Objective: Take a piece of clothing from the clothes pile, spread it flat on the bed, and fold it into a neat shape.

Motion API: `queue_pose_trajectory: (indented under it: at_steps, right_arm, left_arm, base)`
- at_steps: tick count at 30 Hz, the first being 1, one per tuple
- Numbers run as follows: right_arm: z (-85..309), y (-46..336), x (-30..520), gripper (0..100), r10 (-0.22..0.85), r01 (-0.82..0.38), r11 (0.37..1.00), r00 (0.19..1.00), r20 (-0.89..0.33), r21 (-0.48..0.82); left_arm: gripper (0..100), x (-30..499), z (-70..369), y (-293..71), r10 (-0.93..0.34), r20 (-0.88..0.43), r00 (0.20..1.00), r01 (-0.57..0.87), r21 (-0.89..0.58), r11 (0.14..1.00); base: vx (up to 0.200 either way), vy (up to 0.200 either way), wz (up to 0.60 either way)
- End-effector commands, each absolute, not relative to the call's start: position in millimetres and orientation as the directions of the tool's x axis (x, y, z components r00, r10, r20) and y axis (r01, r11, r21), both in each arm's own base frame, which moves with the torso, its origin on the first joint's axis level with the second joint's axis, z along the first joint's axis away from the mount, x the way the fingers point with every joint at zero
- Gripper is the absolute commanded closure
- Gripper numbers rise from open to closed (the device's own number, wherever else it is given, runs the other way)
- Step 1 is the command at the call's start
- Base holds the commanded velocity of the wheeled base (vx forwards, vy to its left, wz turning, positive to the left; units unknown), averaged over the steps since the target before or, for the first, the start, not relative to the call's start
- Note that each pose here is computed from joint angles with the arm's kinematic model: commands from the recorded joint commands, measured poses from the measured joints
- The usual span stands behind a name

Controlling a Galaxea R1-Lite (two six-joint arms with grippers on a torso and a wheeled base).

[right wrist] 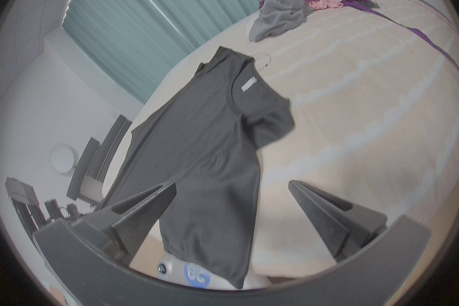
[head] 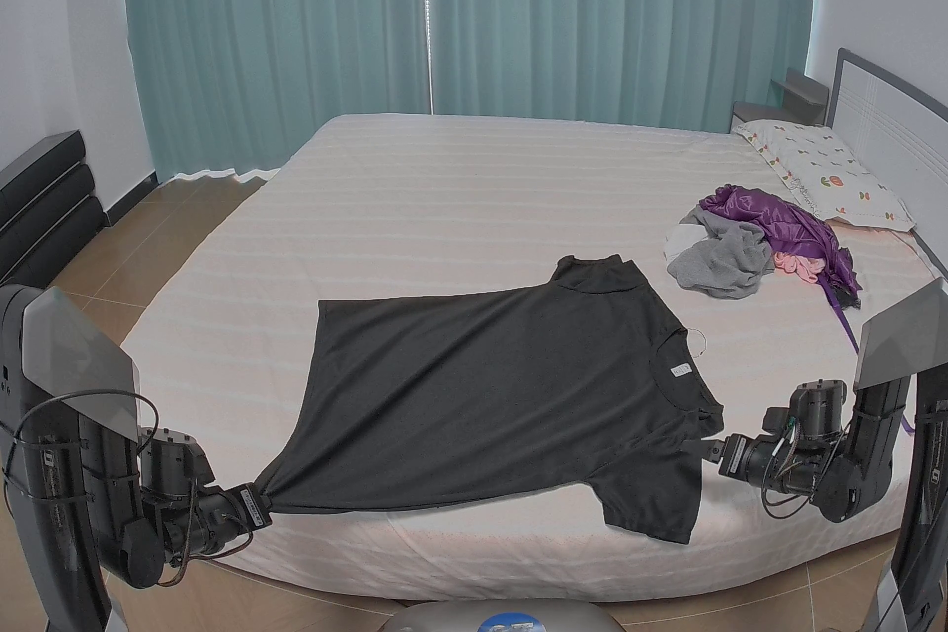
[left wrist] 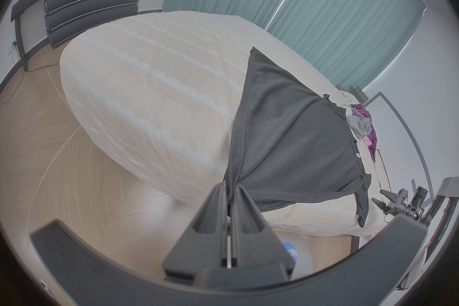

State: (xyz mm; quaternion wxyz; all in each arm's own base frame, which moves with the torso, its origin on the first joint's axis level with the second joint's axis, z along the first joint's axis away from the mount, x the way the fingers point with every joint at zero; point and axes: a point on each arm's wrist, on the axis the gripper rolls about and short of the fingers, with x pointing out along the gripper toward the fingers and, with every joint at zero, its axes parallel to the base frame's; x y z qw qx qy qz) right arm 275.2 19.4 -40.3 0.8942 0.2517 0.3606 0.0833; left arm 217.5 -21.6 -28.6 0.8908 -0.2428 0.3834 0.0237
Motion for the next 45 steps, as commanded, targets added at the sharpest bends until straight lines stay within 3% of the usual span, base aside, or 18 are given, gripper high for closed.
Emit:
queue_pose_trajectory:
  at_steps: [1,8,35,36,45]
  right_arm:
    - [-49,23,259,0,0.359,0.018,0.867,0.67,-0.65,0.498]
    - [-65,32,261,0,0.385,-0.012,0.861,0.67,-0.635,0.509]
    - [-64,39,272,0,0.429,-0.04,0.839,0.661,-0.616,0.542]
    - [-65,38,272,100,0.425,-0.036,0.84,0.662,-0.617,0.541]
    - [-66,35,272,100,0.395,-0.014,0.852,0.672,-0.626,0.523]
  left_arm:
    - [100,217,-28,-22,-0.144,-0.693,0.707,-0.228,-0.415,0.881]
    - [100,218,-29,-22,-0.144,-0.695,0.704,-0.229,-0.414,0.881]
    - [100,218,-29,-22,-0.145,-0.695,0.704,-0.228,-0.414,0.881]
    - [100,218,-29,-22,-0.145,-0.694,0.705,-0.227,-0.415,0.881]
    - [100,218,-29,-22,-0.145,-0.694,0.705,-0.228,-0.416,0.88]
  base:
    - [0.0,0.0,0.0]
    - [0.0,0.0,0.0]
    - [0.0,0.0,0.0]
    - [0.0,0.0,0.0]
    - [0.0,0.0,0.0]
